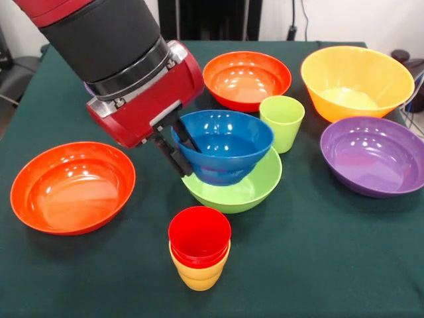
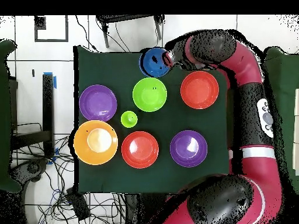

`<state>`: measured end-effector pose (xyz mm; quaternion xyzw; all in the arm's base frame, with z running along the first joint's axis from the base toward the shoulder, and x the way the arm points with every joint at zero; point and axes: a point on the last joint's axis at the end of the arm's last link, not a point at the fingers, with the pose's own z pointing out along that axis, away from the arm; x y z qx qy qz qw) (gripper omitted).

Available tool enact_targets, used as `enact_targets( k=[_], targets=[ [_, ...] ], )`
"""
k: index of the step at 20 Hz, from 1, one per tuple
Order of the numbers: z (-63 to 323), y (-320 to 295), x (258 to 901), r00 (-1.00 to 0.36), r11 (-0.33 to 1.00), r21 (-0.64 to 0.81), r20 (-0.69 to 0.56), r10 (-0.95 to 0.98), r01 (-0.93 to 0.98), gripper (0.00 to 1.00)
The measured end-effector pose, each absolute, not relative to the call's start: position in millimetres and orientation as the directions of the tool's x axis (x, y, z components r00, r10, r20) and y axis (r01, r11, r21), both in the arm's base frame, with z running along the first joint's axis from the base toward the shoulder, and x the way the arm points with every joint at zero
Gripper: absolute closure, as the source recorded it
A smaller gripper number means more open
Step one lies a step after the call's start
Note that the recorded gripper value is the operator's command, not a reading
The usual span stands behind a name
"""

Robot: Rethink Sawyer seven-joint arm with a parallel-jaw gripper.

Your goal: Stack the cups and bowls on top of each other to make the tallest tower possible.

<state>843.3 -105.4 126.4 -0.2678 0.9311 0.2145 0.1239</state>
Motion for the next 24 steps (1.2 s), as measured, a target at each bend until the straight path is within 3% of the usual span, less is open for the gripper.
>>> enact_targets(
  k=[11, 24],
  targets=[
    [119, -116, 833, -0.81, 0.77, 0.258, -0.13, -0.571, -0.584, 1.0],
    [117, -142, 848, -0.834, 0.8, 0.238, -0.14, -0.533, -0.551, 1.0]
  ],
)
